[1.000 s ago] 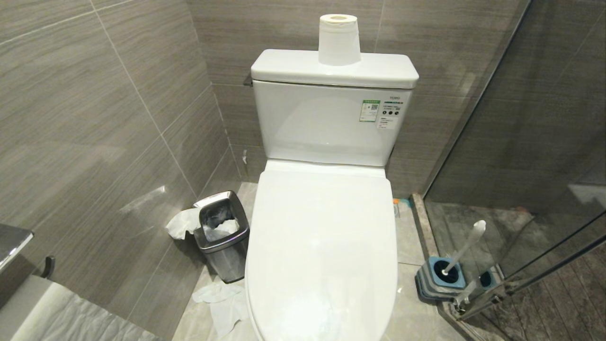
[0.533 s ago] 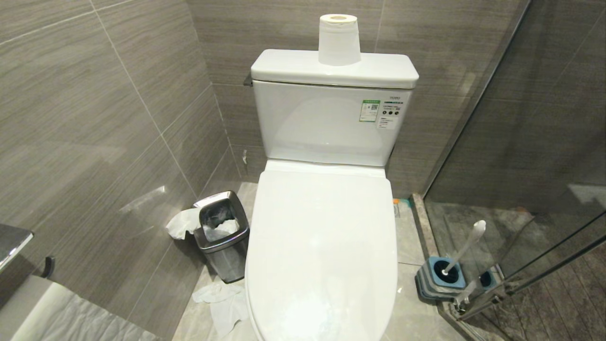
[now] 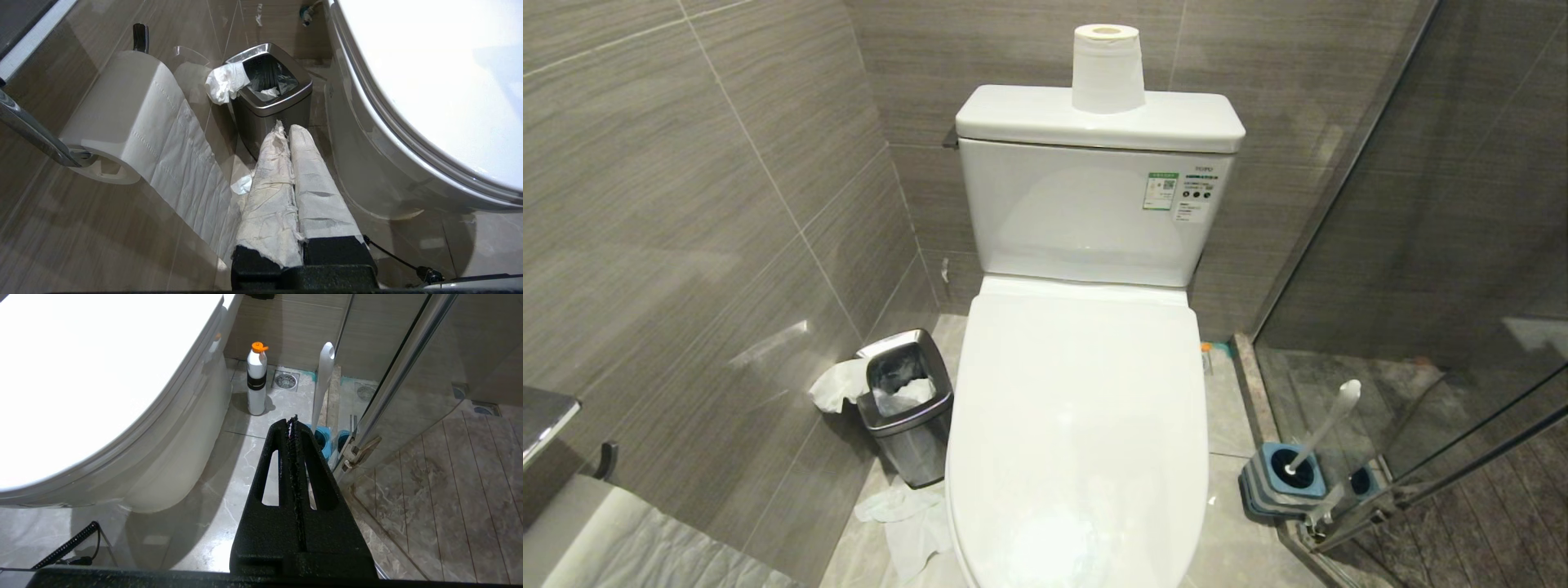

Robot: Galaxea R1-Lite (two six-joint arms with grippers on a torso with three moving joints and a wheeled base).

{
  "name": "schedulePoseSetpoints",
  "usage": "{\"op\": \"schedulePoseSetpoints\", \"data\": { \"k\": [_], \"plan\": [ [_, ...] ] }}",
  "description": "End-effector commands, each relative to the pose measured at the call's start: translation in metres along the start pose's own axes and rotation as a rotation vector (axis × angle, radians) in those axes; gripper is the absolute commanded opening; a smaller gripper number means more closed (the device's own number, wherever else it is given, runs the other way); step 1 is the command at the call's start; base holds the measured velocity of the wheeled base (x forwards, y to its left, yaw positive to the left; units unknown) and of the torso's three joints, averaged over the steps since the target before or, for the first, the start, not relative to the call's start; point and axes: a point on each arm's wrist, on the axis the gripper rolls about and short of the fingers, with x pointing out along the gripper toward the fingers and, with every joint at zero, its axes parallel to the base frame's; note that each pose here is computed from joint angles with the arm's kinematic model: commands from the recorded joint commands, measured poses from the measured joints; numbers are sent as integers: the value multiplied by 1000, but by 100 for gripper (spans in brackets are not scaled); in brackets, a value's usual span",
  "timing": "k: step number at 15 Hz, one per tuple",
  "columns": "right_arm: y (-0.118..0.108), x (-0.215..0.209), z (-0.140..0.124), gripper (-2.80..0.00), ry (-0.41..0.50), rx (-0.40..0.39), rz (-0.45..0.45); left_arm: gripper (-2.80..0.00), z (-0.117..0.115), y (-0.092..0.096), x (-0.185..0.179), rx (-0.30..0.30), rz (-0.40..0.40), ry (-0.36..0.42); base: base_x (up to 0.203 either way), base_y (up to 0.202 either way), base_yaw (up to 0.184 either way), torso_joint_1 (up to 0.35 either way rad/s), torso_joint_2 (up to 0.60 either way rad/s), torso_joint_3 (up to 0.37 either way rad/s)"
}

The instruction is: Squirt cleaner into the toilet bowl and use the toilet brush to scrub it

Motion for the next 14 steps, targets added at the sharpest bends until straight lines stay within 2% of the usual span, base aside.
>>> {"op": "schedulePoseSetpoints", "data": {
  "k": [1, 3, 8, 9, 12, 13, 14],
  "plan": [
    [0, 0, 0, -280, 1, 0, 1, -280, 0, 0, 0, -11, 6, 1, 0, 0, 0, 0, 0, 0],
    [0, 0, 0, -280, 1, 0, 0, -280, 0, 1, 0, -77, 22, -1, 0, 0, 0, 0, 0, 0],
    [0, 0, 0, -280, 3, 0, 1, -280, 0, 1, 0, -67, 25, 3, 0, 0, 0, 0, 0, 0],
    [0, 0, 0, -280, 1, 0, 1, -280, 0, 0, 0, -51, 21, 7, 0, 0, 0, 0, 0, 0],
    [0, 0, 0, -280, 1, 0, -1, -280, 0, 0, 0, 51, -12, 10, 0, 0, 0, 0, 0, 0],
    [0, 0, 0, -280, 1, 0, 1, -280, 0, 0, 0, 43, -8, 7, 0, 0, 0, 0, 0, 0],
    [0, 0, 0, -280, 0, 0, 1, -280, 0, 0, 0, -3, 2, 4, 0, 0, 0, 0, 0, 0]
  ]
}}
